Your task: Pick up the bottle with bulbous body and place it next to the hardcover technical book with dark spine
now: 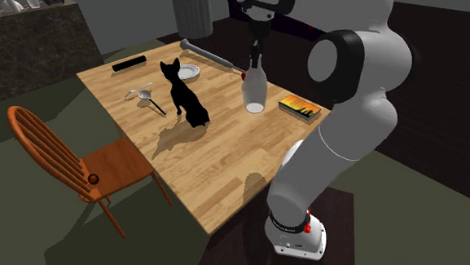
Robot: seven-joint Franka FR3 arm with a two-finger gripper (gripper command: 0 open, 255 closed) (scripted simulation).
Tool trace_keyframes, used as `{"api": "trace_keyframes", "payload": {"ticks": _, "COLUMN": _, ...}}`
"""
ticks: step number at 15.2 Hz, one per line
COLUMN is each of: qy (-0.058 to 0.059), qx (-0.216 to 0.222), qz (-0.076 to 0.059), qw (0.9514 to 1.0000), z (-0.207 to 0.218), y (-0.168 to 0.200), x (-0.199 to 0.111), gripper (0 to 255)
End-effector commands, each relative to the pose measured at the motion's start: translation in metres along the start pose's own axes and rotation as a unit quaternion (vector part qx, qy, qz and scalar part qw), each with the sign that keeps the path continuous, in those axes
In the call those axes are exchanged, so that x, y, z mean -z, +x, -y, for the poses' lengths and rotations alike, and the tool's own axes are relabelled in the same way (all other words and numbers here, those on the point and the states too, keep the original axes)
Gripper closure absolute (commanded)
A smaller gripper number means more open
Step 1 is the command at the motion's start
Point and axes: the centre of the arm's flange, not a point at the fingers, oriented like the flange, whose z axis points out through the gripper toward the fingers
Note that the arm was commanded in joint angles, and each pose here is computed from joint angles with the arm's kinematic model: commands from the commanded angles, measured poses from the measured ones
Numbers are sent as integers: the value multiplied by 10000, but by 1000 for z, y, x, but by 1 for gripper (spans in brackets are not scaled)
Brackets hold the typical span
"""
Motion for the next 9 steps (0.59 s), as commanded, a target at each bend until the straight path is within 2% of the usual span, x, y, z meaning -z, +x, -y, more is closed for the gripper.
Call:
{"api": "trace_keyframes", "payload": {"ticks": 1, "qy": -8, "qx": 7, "qz": -2, "qw": 10000, "z": -22, "y": -11, "x": -13, "gripper": 255}}
{"api": "trace_keyframes", "payload": {"ticks": 9, "qy": -8, "qx": 7, "qz": -2, "qw": 10000, "z": -106, "y": -52, "x": -62, "gripper": 255}}
